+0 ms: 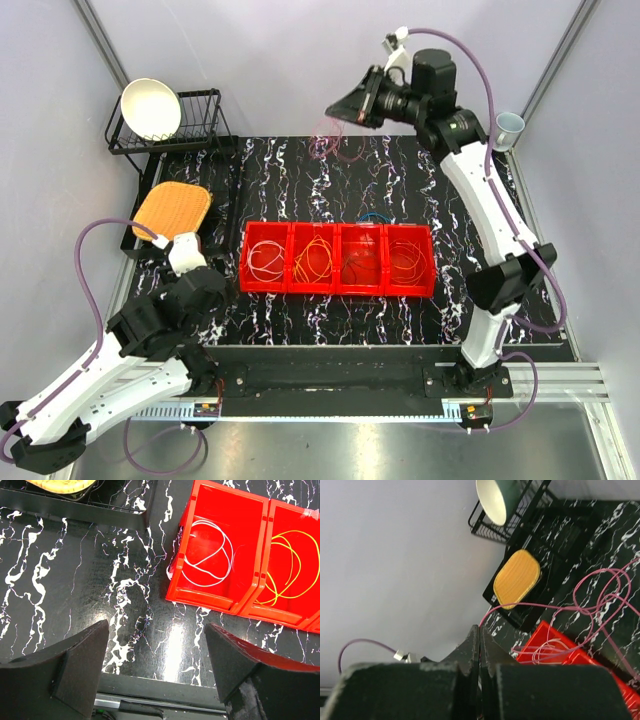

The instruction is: Untangle the cables

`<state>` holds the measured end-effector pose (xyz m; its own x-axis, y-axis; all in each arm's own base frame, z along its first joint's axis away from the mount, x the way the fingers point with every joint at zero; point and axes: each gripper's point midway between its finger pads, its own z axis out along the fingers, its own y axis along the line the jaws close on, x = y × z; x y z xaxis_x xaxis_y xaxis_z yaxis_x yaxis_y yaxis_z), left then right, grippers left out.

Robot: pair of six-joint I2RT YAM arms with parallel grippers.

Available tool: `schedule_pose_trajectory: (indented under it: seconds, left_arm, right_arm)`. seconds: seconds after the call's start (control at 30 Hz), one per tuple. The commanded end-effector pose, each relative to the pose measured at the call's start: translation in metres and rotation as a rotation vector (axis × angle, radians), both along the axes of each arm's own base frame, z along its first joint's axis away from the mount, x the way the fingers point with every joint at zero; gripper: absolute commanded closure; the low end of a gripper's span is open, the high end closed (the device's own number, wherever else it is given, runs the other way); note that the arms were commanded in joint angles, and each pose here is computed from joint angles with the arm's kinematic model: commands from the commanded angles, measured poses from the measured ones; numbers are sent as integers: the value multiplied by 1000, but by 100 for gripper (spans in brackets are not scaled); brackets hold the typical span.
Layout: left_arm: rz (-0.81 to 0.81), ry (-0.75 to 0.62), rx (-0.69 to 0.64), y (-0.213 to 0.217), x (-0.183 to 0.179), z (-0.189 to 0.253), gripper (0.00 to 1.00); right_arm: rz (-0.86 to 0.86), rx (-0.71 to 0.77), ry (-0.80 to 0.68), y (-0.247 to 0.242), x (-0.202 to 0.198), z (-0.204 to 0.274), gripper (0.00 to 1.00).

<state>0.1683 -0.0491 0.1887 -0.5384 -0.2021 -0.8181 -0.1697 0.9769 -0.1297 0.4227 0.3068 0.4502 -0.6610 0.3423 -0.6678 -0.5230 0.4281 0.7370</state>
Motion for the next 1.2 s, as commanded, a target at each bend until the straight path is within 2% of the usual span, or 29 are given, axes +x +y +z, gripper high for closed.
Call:
schedule_pose_trajectory:
  seconds: [0.0,0.73,1.17]
  left_arm:
    - [-11,-30,-45,-7,4,13,20]
    - [-14,-36,-62,-8,3,15,20]
    - [-14,-41,-76,-7,2,17,20]
  right_arm:
    - [54,-18,-73,7,-49,19,100]
    - [259,-27,133,115,-120,-65,100]
    - [313,-59,276,158,-134,-124,100]
